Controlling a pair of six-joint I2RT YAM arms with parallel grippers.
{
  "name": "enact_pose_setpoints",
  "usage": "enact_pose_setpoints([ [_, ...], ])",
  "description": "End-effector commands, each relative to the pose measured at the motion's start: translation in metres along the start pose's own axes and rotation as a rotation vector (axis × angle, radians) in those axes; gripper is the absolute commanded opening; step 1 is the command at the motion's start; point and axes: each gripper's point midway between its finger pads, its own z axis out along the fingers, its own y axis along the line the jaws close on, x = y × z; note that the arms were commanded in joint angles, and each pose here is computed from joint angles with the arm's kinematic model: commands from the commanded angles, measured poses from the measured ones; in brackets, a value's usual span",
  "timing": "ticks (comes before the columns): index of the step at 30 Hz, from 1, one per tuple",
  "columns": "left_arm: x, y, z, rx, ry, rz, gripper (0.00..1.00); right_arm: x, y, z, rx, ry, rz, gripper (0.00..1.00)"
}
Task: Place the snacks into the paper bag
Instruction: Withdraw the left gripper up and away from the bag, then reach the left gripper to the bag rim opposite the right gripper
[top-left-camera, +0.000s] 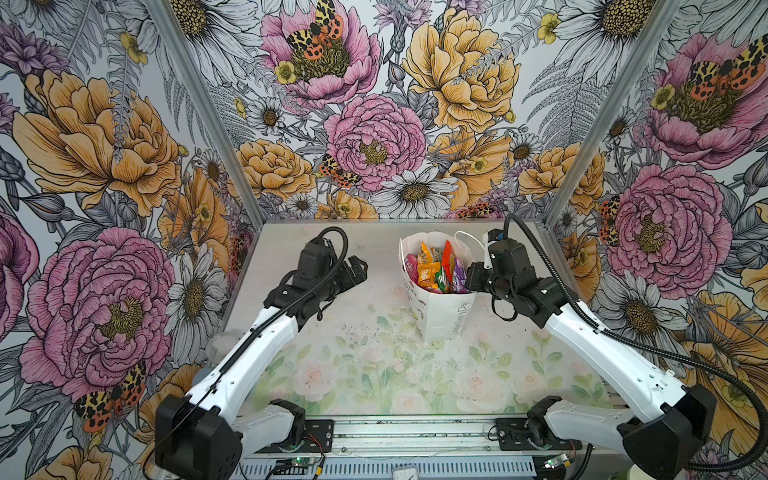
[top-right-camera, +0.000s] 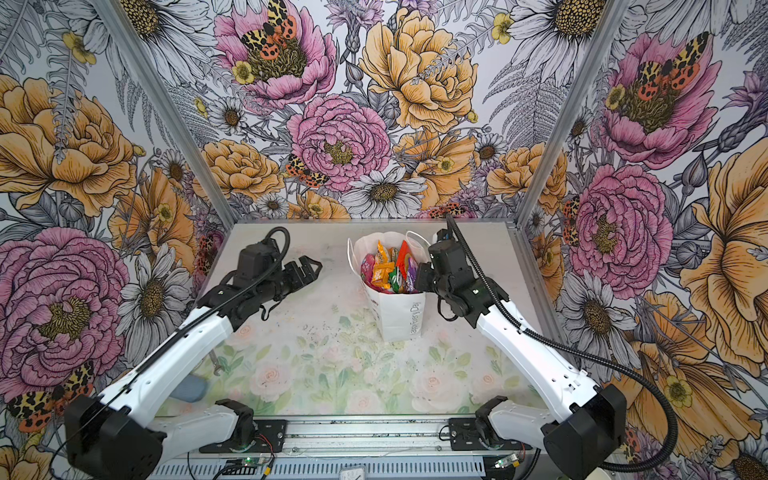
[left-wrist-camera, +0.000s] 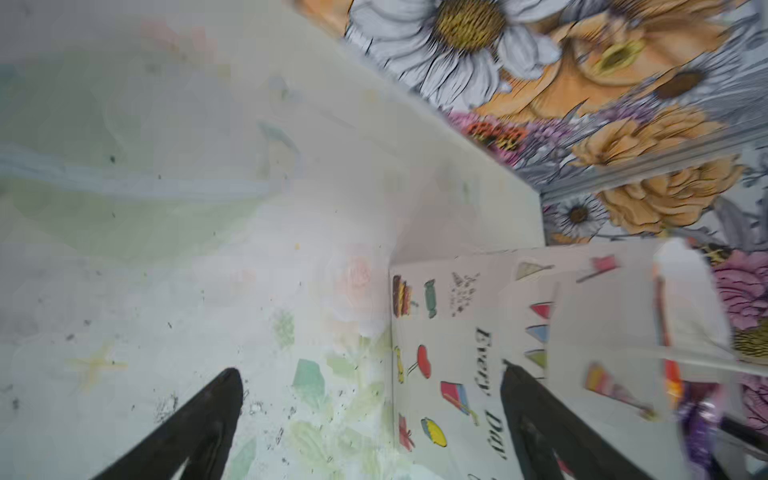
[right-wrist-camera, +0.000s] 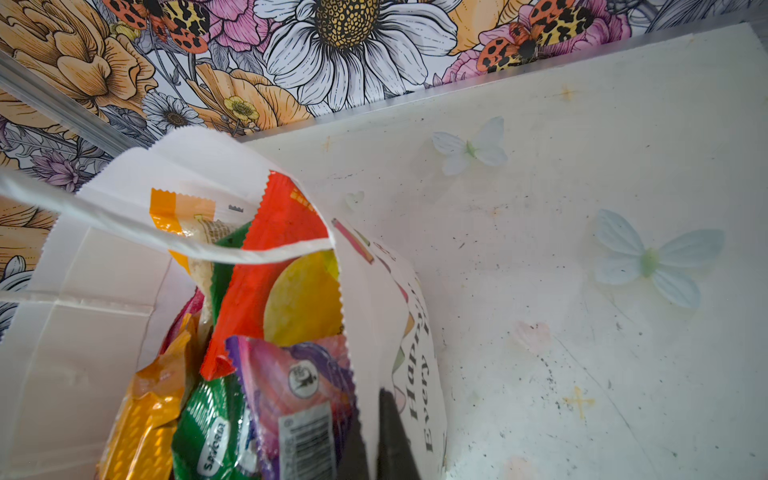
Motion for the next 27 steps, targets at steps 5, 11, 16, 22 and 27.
enact_pose_setpoints([
  [5, 0.024, -0.052, 0.039, 0.156, 0.072, -0.005, 0.99, -0.010, 0.004, 0.007, -0.012, -0.047, 0.035, 0.00],
  [11, 0.047, -0.081, 0.055, 0.207, 0.121, 0.007, 0.98, -0.006, 0.015, 0.016, -0.071, -0.031, 0.058, 0.00],
  [16, 0.041, -0.088, 0.055, 0.231, 0.092, -0.007, 0.99, -0.005, 0.034, 0.021, -0.139, -0.023, 0.067, 0.00],
  [22, 0.021, -0.111, 0.042, 0.337, 0.020, -0.008, 0.99, -0.007, 0.057, 0.026, -0.195, -0.017, 0.061, 0.00],
  [27, 0.001, -0.114, 0.030, 0.373, -0.048, -0.013, 0.99, -0.013, 0.087, 0.028, -0.257, -0.015, 0.041, 0.00],
])
